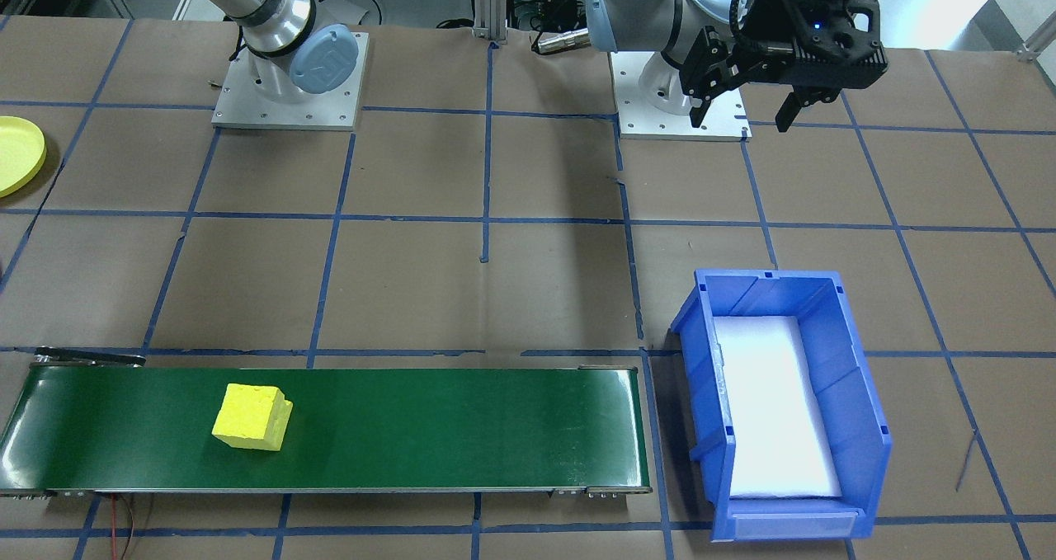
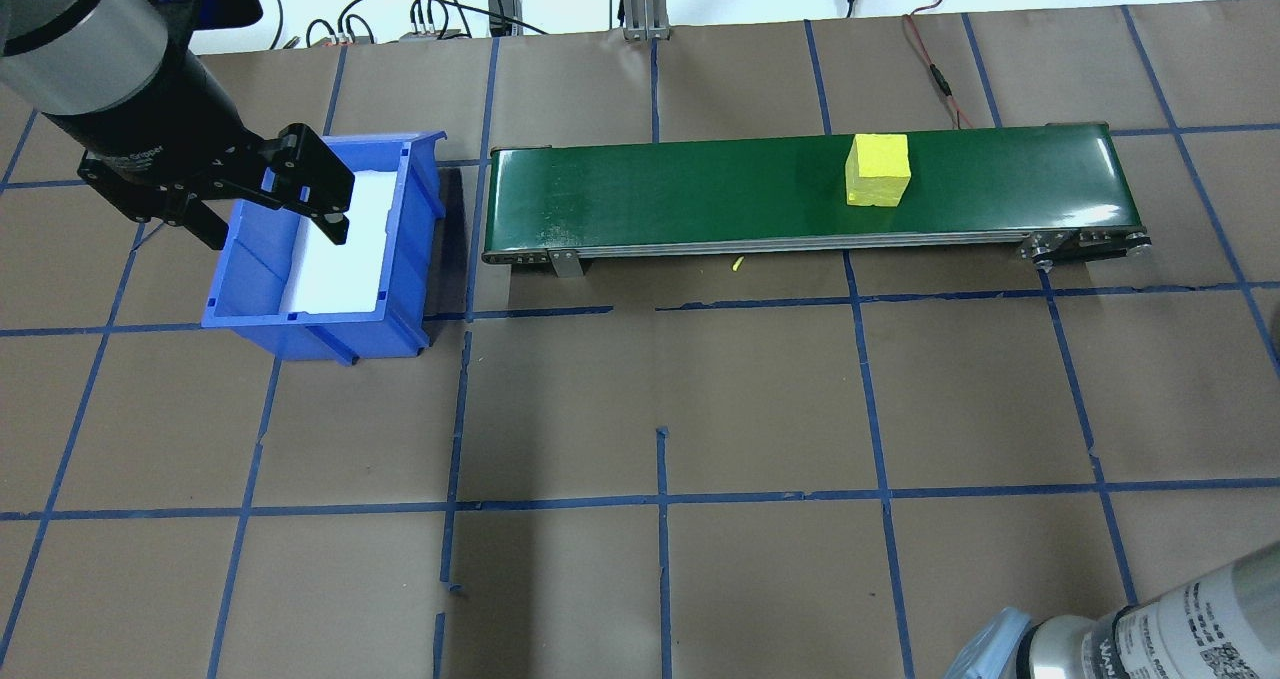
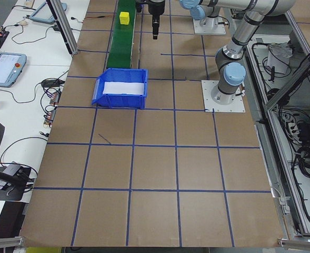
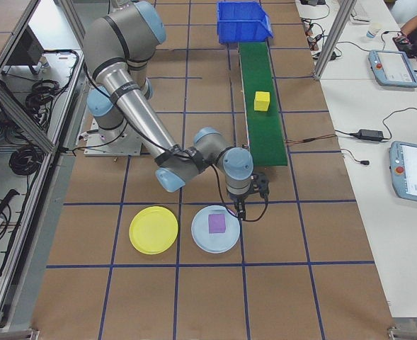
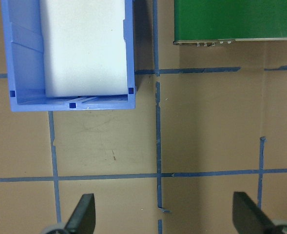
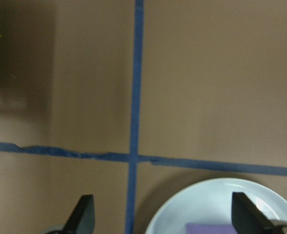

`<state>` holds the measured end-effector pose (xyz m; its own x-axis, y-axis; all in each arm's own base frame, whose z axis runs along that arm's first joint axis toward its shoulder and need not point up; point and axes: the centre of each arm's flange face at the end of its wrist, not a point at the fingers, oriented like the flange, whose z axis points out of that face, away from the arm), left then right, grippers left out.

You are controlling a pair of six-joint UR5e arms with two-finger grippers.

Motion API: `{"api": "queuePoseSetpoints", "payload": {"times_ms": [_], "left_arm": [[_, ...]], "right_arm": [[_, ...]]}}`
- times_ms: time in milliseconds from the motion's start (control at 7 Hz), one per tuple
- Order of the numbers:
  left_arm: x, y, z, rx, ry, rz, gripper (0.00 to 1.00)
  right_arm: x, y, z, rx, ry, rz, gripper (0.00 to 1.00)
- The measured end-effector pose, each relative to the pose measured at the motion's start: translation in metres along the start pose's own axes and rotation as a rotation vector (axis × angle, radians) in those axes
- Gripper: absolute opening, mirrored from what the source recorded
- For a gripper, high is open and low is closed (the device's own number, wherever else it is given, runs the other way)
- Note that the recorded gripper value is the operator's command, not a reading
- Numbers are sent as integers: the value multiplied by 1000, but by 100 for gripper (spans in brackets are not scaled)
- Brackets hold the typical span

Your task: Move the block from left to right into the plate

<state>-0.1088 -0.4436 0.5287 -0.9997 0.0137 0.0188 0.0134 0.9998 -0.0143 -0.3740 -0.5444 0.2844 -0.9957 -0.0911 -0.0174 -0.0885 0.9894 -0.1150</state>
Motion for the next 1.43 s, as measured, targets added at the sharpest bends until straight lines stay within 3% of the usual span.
{"api": "queuePoseSetpoints", "payload": {"times_ms": [286,571,857,1286,1429], "left_arm": [[0,0,0,0,0,2,100],[0,0,0,0,0,1,100],[-1,0,0,0,0,0,100],[-3,-1,1,-1,0,-4,100],[-3,-1,0,-1,0,-4,100]], "right_arm": [[-79,-62,-14,-9,-63,72,100],[-179,-114,-13,10,-150,139,99],[-263,-137,-9,-10,-185,169,100],[-309,-149,-6,3,-300,244,99],[-310,-151,2,-2,-312,246,99]]}}
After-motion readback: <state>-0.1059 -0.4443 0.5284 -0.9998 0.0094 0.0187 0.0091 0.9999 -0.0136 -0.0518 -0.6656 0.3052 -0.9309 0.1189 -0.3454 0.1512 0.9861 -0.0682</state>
